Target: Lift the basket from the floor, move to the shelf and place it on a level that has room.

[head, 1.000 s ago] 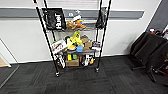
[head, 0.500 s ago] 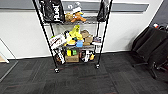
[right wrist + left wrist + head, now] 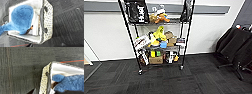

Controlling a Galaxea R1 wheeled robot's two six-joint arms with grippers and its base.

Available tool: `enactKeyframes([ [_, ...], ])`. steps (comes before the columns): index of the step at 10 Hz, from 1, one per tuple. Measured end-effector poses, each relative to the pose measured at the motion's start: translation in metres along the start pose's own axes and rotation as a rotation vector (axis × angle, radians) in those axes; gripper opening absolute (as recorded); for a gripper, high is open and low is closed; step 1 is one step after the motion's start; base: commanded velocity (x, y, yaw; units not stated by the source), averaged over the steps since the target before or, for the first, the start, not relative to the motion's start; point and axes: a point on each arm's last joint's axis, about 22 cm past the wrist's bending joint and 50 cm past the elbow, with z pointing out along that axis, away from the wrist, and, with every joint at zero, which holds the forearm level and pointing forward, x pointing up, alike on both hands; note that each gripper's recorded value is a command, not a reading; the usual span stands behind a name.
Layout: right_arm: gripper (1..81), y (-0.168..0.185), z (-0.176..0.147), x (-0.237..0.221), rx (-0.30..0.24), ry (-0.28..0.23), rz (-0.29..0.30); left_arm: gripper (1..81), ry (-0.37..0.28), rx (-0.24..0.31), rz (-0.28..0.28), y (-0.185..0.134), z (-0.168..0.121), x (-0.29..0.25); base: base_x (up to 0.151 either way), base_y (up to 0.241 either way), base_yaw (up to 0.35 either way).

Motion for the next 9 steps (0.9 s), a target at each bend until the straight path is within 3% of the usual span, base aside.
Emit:
enactKeyframes([
  [5, 81.1, 0.022, 0.055, 0.019, 0.002, -0.02, 0.048, 81.1, -0.082, 0.011, -0.029, -0.022, 0.08, -0.034, 0.0, 0.0, 0.0],
  [9, 81.1, 0.024, 0.077, 0.049, 0.028, 0.021, 0.07, 81.1, -0.046, 0.0, -0.012, -0.015, 0.098, -0.004, 0.0, 0.0, 0.0],
])
